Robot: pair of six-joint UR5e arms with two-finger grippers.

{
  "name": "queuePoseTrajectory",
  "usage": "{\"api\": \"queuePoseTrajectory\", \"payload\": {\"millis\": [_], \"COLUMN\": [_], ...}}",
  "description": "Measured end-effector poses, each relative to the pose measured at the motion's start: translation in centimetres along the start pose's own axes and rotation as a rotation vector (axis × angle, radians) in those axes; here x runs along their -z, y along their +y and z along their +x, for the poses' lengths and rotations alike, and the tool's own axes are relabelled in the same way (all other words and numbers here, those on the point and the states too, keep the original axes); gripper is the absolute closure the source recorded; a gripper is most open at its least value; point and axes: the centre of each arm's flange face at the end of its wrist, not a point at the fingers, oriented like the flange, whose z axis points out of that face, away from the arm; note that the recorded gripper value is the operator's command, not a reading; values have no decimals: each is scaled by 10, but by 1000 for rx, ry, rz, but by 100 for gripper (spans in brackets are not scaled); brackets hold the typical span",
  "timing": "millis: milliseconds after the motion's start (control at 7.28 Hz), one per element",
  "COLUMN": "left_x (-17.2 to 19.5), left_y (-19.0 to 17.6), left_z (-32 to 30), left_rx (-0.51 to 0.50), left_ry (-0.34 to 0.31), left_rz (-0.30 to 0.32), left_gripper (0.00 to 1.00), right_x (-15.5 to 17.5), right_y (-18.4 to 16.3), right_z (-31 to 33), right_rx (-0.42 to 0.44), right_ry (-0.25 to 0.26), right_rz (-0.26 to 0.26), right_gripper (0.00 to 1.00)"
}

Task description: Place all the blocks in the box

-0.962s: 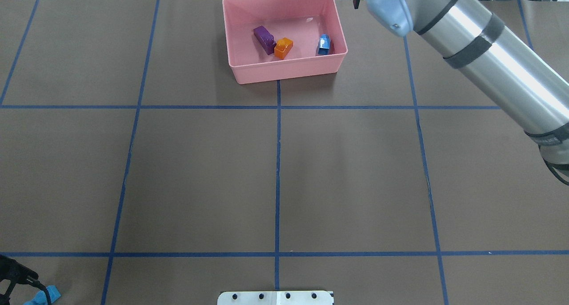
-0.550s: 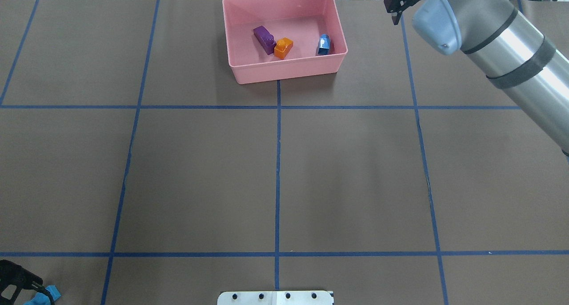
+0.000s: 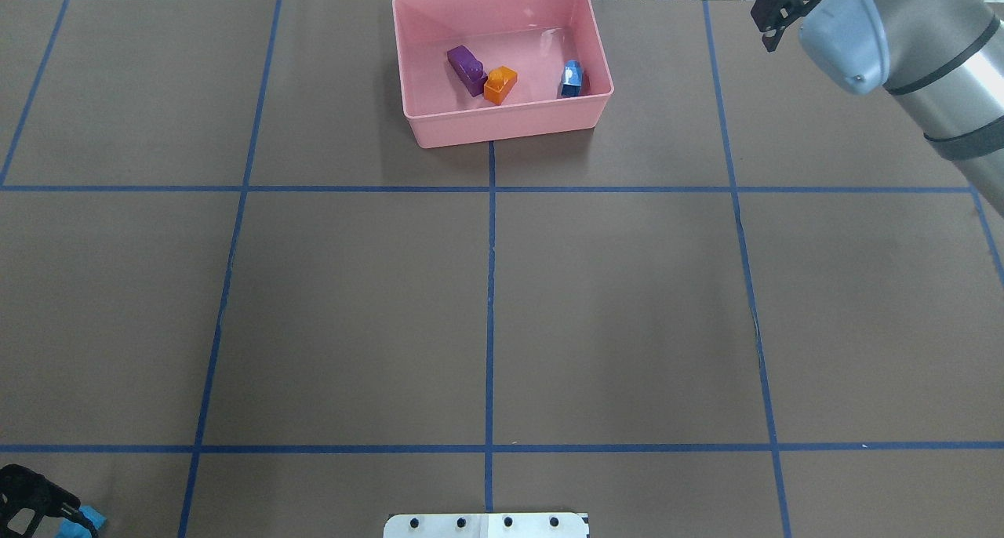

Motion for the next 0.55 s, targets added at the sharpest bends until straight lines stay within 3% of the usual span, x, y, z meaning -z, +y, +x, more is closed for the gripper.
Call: {"api": "queuePoseTrajectory", "payload": {"millis": [275,550], "left_x": [9,50], "left_y": [0,-1], "left_z": [1,1], "left_rx": [11,44], "left_ry": [31,87], "left_rz": [9,24], "left_gripper": [100,100], "right_x": [-7,-38], "right_y": [20,71], "right_z": [64,148], "right_rx": [61,127], "right_ry": [13,-6], "right_rz": [-15,-63], "right_gripper": [0,0]}}
